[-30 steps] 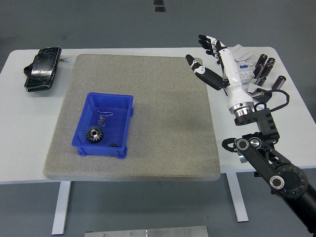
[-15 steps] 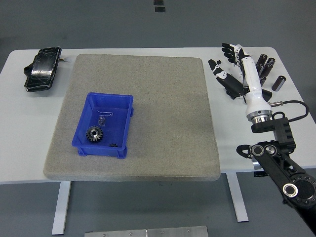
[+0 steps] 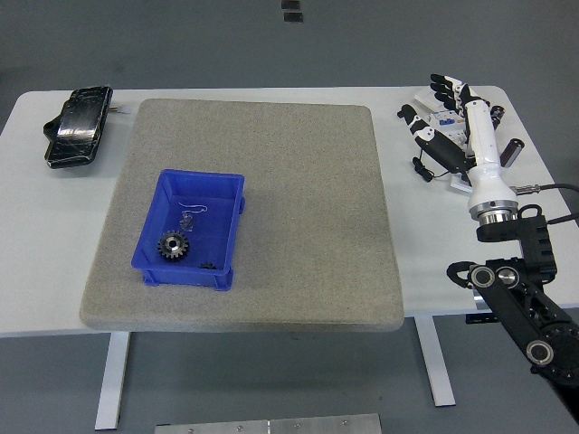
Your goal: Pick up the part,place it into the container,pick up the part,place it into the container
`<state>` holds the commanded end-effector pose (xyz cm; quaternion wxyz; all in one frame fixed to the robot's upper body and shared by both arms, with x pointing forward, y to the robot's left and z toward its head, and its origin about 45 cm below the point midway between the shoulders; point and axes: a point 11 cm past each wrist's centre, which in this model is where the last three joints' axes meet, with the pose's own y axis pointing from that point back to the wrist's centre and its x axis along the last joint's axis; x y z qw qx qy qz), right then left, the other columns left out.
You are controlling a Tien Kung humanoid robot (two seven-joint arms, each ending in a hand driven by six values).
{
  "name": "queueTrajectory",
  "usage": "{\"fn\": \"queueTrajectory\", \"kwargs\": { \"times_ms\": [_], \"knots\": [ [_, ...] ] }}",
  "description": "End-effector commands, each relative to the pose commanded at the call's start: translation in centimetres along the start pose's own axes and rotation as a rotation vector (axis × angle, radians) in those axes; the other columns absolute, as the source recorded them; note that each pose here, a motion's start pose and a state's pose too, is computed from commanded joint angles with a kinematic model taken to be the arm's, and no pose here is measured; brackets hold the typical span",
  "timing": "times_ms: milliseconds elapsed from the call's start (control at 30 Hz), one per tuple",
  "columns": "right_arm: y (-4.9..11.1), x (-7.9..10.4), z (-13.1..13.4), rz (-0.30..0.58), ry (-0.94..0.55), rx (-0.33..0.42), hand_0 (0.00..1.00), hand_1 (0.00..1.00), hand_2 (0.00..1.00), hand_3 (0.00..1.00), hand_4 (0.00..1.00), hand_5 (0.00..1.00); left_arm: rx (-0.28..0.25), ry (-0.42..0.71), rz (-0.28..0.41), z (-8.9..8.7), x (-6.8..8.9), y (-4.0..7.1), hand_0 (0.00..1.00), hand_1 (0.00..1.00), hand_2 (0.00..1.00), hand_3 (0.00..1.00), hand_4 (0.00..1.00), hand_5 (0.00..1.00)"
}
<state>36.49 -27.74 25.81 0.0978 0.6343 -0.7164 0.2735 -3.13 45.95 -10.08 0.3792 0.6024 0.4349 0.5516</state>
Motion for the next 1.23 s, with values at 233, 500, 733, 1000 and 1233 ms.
{"fn": "queueTrajectory", "kwargs": {
  "times_ms": [233, 500, 733, 1000, 1233],
  "knots": [
    [-0.13, 0.36, -0.29, 0.009, -0.007, 0.010, 0.824, 0.768, 0.792, 0.864, 0.850, 0.523, 0.002, 0.004, 0.000, -0.06, -0.01, 0.00, 0.665, 0.600, 0.593, 0.588, 0.677, 0.548],
    [0.16, 0.51, -0.09, 0.023, -0.030, -0.002, 0.824, 0.769, 0.792, 0.863, 0.852, 0.522, 0.006, 0.006, -0.001, -0.27, -0.05, -0.02, 0.665, 0.600, 0.593, 0.588, 0.679, 0.552],
    [0.11, 0.78, -0.17, 0.028, -0.028, 0.000, 0.824, 0.769, 0.793, 0.859, 0.856, 0.526, 0.007, 0.008, -0.002, -0.29, -0.08, -0.03, 0.665, 0.600, 0.593, 0.589, 0.682, 0.564],
    [0.13, 0.91, -0.05, 0.029, -0.027, -0.004, 0.825, 0.769, 0.794, 0.857, 0.857, 0.527, 0.004, 0.009, -0.003, -0.13, -0.08, -0.01, 0.665, 0.600, 0.592, 0.589, 0.682, 0.566],
    [0.14, 0.37, 0.28, 0.012, -0.030, -0.015, 0.824, 0.768, 0.794, 0.856, 0.859, 0.527, 0.006, 0.011, -0.006, -0.13, -0.24, -0.02, 0.665, 0.600, 0.592, 0.590, 0.682, 0.567]
  ]
}}
